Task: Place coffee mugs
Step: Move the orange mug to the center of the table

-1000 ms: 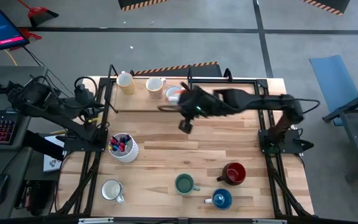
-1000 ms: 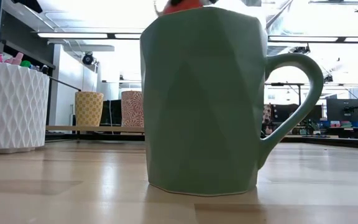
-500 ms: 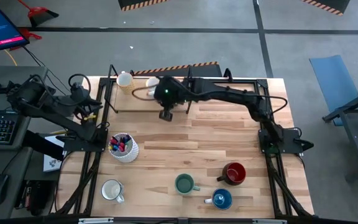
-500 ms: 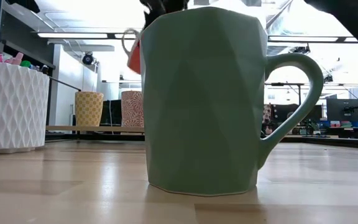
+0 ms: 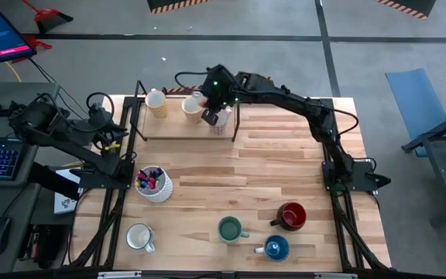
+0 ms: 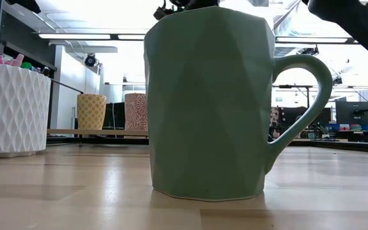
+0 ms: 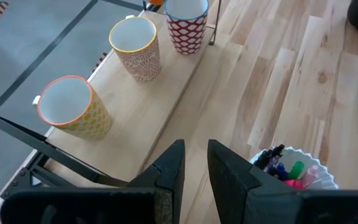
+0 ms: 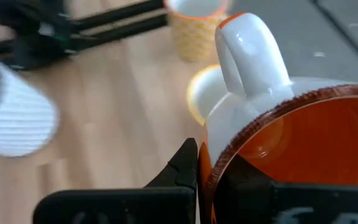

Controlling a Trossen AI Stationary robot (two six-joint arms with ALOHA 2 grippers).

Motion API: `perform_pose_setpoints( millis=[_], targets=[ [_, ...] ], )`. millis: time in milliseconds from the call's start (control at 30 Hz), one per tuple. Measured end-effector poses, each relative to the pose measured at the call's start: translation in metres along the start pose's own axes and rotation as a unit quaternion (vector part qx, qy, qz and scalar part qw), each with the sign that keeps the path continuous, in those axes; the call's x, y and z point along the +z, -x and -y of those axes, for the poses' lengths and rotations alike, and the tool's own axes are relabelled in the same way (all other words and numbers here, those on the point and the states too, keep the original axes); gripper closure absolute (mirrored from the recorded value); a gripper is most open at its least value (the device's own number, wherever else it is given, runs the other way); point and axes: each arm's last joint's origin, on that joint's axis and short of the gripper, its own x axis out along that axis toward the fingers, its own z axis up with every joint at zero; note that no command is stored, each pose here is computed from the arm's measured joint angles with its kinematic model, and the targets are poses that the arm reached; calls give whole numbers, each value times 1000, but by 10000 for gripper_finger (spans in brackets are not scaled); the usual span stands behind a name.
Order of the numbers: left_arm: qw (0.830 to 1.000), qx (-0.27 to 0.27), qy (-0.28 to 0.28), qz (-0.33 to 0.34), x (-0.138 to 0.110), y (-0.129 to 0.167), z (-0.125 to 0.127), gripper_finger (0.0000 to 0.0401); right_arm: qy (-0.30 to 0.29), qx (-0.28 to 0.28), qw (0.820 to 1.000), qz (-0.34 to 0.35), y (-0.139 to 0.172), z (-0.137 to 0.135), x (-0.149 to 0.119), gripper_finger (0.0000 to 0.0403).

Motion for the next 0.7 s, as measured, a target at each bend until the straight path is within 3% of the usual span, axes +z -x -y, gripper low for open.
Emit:
perform_pose_setpoints(
  millis=[200, 367, 500, 700],
  targets=[
    [1000, -1, 0, -1, 0, 0, 0, 341, 58, 69, 995, -39, -2, -67, -13, 403],
    [1000, -1, 0, -1, 0, 0, 0, 341, 94, 84, 990, -65, 0, -111, -25, 403],
    [1000, -3, 2, 1, 0, 0, 0, 341, 93, 74, 988, -102, -13, -127, -38, 403],
    [1000, -4, 4, 1, 0, 0, 1, 341, 86, 69, 980, -168, -61, -139, -63, 403]
  ],
)
